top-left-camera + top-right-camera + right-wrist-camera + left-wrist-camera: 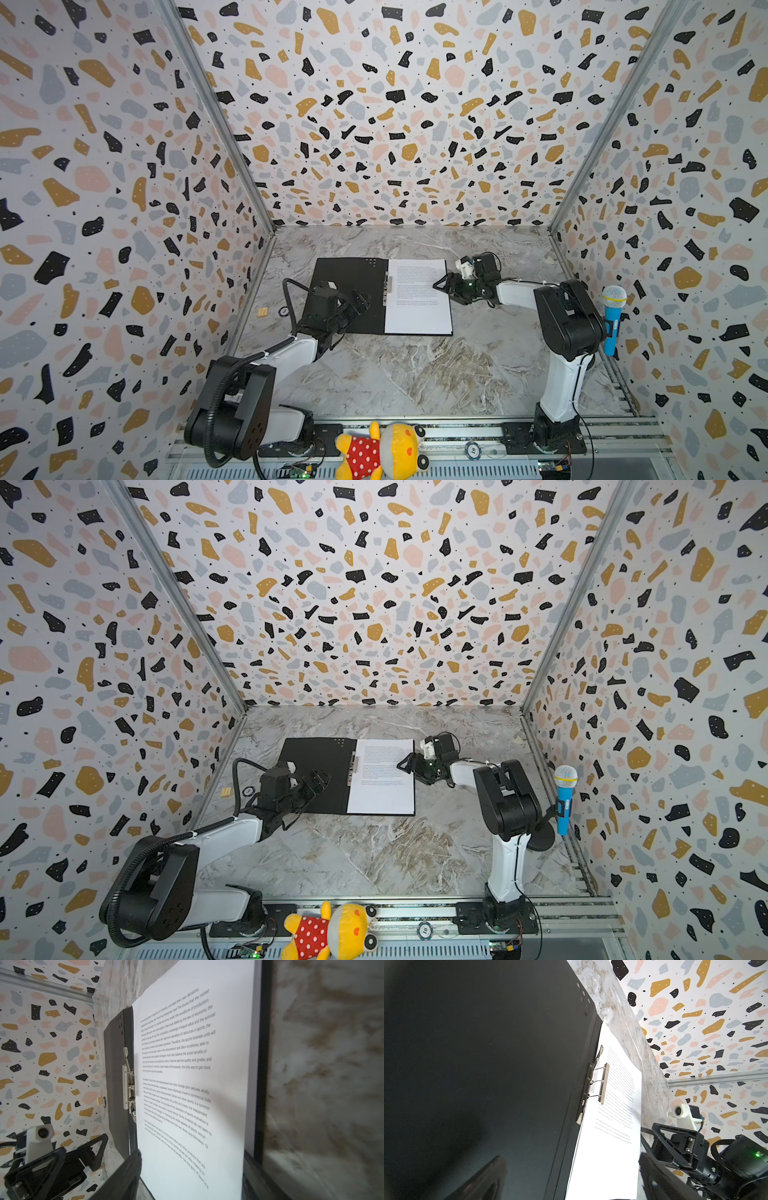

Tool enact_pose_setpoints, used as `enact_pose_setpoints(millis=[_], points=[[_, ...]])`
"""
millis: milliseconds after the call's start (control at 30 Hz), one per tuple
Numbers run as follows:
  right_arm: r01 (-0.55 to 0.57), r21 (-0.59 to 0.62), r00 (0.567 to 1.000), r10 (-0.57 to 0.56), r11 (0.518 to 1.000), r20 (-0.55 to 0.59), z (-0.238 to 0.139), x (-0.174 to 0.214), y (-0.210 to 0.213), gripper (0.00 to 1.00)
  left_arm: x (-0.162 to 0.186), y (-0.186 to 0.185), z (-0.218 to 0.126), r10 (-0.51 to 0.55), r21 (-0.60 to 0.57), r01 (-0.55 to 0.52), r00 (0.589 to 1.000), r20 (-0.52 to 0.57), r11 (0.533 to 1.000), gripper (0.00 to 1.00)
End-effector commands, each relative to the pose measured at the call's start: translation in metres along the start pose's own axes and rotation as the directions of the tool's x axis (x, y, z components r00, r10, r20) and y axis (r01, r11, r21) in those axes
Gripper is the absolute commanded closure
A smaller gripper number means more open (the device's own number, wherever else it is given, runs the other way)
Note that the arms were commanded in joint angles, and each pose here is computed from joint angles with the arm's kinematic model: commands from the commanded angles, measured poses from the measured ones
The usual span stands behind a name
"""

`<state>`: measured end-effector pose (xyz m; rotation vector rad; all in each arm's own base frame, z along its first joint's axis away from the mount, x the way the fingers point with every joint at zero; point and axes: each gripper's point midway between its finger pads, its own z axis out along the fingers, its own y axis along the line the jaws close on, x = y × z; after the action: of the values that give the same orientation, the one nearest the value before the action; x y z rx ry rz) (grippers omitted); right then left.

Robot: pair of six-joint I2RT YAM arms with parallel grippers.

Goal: Put the files into the folder

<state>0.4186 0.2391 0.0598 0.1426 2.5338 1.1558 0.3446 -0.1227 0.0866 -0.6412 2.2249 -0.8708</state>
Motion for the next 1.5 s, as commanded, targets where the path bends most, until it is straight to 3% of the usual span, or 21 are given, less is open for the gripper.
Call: enact_pose_setpoints(millis=[0, 700, 1467], points=[[0.042, 0.037, 0.998, -0.044, 0.998, 0.040, -0.018, -0.012, 0.012, 0.21, -0.011, -0.011, 0.000, 0.004, 0.037, -0.005, 0.999, 0.032, 0.999, 0.01], [0.021, 0.068, 0.994, -0.028, 0.997, 0.105, -0.056, -0.009, -0.022, 0.18, -0.016, -0.050, 0.063, 0.076, 0.168, -0.060, 0.993, -0.087, 0.984, 0.00], [-0.050, 0.069, 0.989, 0.040, 0.996, 0.140, -0.083, 0.016, -0.061, 0.18, 0.008, -0.054, 0.096, 0.109, 0.144, -0.089, 0.984, -0.140, 0.986, 0.00]])
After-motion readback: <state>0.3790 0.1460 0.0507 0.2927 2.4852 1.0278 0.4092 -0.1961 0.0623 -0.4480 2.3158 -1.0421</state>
